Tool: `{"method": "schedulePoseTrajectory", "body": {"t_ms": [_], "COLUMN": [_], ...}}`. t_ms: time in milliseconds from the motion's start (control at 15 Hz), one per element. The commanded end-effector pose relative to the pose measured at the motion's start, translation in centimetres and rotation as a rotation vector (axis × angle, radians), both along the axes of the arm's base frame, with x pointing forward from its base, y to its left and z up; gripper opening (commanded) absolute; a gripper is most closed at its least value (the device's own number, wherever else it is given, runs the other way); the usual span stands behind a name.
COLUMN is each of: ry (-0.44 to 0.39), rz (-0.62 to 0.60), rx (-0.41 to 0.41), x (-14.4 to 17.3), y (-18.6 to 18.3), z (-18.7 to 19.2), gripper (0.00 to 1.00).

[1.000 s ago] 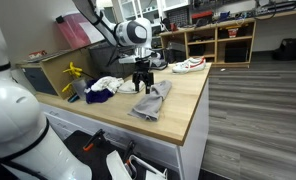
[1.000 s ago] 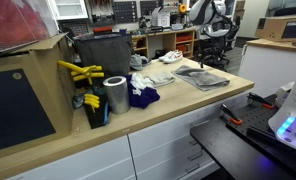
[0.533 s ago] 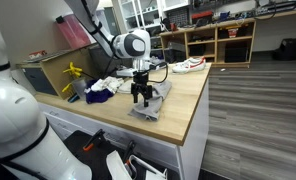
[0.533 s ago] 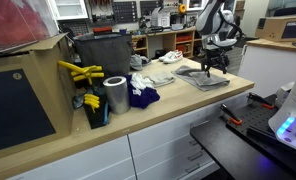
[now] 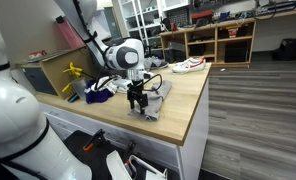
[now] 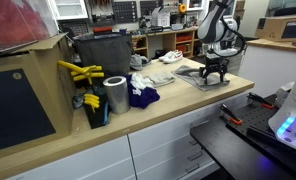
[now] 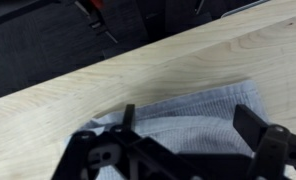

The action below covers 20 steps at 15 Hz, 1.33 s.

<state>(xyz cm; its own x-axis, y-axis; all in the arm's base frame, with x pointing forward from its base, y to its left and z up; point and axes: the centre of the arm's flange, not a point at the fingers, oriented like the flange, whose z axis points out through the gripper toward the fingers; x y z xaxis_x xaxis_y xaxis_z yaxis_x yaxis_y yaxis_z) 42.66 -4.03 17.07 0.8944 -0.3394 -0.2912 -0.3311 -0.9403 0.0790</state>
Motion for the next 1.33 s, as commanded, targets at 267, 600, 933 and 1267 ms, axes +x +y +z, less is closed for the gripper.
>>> {"method": "schedulePoseTrajectory", "body": {"t_ms": [267, 600, 933, 1267], "ry": [-0.134, -0.235, -0.26, -0.244], "rz": [0.049, 0.108, 0.15, 0.159], "rx": [0.01, -0.001, -0.018, -0.032], "x": [-0.9, 0.2, 0.3, 0.0], "y": [4.3, 5.0, 4.8, 3.9], "z": [-0.7, 0.3, 0.2, 0.1], "gripper": [1.0, 1.0, 0.5, 0.12]}}
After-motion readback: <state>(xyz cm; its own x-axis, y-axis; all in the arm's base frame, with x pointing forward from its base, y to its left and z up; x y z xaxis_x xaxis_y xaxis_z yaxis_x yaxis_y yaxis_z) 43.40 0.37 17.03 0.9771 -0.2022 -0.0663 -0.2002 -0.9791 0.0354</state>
